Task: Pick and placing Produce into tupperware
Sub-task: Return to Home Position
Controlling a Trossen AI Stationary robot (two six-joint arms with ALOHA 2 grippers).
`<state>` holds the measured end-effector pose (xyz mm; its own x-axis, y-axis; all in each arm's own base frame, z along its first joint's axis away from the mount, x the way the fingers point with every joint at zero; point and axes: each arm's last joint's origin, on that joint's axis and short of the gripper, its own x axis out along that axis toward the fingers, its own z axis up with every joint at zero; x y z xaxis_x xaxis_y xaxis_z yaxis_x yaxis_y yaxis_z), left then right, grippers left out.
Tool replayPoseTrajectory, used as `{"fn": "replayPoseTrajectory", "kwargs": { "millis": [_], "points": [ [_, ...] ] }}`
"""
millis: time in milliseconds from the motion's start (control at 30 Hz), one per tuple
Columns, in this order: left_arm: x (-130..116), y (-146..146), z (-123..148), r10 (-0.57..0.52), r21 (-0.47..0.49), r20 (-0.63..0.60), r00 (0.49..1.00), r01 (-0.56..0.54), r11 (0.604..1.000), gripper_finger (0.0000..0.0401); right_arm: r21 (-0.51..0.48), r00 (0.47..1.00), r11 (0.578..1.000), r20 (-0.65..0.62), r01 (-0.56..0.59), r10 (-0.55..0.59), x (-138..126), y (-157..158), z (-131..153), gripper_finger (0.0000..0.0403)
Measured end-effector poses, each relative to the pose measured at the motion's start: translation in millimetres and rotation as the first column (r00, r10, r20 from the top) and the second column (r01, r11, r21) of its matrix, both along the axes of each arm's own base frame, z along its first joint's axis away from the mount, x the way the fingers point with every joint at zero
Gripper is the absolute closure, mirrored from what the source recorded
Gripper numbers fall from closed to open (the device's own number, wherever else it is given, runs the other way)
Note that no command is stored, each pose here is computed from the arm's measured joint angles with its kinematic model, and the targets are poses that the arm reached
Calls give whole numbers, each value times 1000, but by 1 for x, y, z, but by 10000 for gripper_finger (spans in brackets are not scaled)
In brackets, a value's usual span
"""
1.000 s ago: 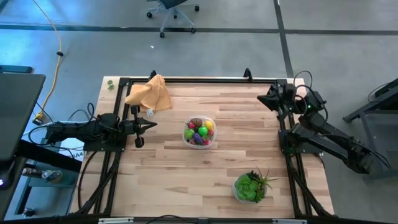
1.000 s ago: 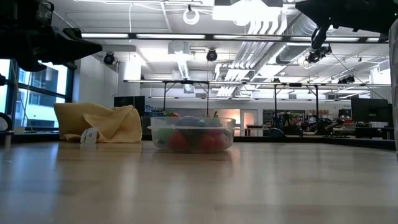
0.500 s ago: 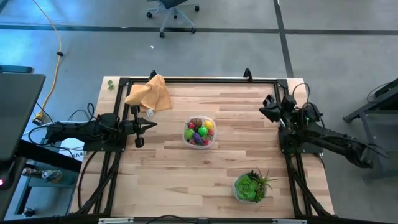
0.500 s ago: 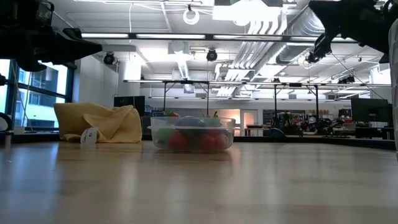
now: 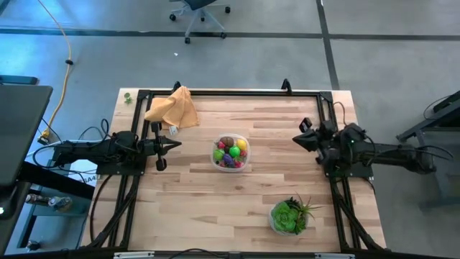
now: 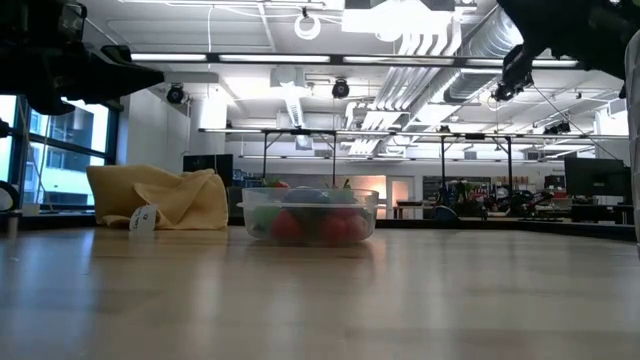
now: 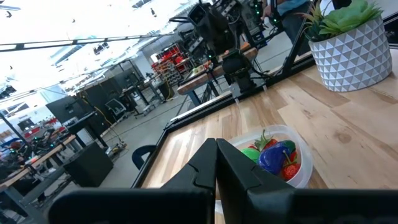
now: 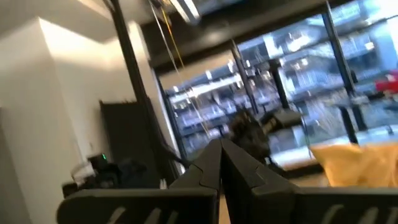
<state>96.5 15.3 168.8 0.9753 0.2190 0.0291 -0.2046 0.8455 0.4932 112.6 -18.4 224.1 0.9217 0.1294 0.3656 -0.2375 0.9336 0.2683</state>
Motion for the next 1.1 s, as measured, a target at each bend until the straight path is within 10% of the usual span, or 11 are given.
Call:
{"fn": "replayPoseTrajectory", "kwargs": {
  "millis": [1100],
  "points": [
    [0,0,0,0,0,0,1000,0,1000,400,-55,995,996,-64,74,-77,-26,7,-10,403]
  ]
}}
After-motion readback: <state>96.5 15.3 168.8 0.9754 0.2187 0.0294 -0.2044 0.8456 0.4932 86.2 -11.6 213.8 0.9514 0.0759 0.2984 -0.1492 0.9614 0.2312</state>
